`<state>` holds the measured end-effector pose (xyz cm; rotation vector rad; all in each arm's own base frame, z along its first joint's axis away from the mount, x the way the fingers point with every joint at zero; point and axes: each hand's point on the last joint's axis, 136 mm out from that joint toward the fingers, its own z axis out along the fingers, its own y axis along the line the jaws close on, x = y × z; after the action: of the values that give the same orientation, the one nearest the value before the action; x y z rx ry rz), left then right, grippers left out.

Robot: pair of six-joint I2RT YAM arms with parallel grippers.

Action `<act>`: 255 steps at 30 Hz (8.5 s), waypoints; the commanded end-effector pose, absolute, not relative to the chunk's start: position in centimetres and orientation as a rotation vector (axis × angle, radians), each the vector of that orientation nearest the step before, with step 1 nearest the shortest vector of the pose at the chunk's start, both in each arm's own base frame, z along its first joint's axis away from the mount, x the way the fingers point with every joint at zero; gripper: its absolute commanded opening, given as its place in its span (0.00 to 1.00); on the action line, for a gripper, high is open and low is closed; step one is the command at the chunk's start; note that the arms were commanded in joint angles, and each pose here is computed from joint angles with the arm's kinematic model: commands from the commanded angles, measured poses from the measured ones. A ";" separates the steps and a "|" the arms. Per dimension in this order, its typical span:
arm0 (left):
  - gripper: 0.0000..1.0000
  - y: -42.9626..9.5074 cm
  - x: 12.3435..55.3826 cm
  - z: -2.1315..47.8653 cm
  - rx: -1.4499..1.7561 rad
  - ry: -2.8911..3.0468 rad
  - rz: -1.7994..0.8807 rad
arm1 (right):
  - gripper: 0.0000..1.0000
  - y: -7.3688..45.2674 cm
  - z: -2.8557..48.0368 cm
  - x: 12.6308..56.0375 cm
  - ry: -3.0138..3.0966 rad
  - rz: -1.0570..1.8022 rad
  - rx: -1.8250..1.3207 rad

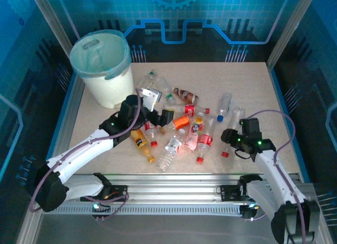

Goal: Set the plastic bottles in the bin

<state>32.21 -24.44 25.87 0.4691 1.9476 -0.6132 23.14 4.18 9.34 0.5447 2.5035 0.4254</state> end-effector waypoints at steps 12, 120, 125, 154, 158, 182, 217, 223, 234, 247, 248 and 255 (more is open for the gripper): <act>0.97 -31.4 31.7 31.7 0.486 2.073 -1.091 | 0.62 12.9 20.9 23.7 2.088 0.836 -0.026; 0.84 7.1 56.1 34.8 -0.337 1.991 -0.339 | 0.95 43.5 35.4 29.2 2.042 0.844 -0.660; 0.83 7.3 54.6 38.4 -0.352 1.929 -0.315 | 0.96 42.2 35.6 29.5 2.039 0.782 -0.656; 0.83 -20.3 38.2 49.0 0.411 1.642 -0.319 | 0.93 21.5 27.9 32.0 2.275 0.379 -0.234; 0.83 -26.5 36.0 44.6 0.525 1.728 -0.427 | 0.93 17.7 24.4 29.6 2.367 0.328 -0.147; 0.85 -38.5 25.1 25.0 0.854 2.087 -0.666 | 0.84 13.3 7.2 21.8 2.755 0.305 0.062; 0.87 -38.2 25.1 23.9 0.895 2.100 -0.615 | 0.85 12.3 2.8 21.8 2.913 0.374 0.258; 0.88 -37.8 25.1 24.1 0.881 2.099 -0.610 | 0.81 12.1 2.6 21.7 2.917 0.378 0.285; 0.88 -37.0 25.6 23.5 0.818 2.142 -0.570 | 0.65 11.3 3.7 21.0 2.888 0.346 0.262; 0.89 -36.7 27.9 26.4 0.606 2.165 -0.711 | 0.59 10.9 8.5 19.7 2.695 0.447 0.216; 0.89 -36.7 28.1 26.6 0.583 2.170 -0.741 | 0.59 11.0 9.0 19.7 2.677 0.461 0.200; 0.89 -36.4 29.6 28.4 0.470 2.174 -0.917 | 0.58 12.8 14.3 20.0 2.458 0.622 0.011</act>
<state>29.79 -35.59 24.82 0.5218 2.2341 -0.7468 20.10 11.70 11.96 0.1197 2.5394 0.5505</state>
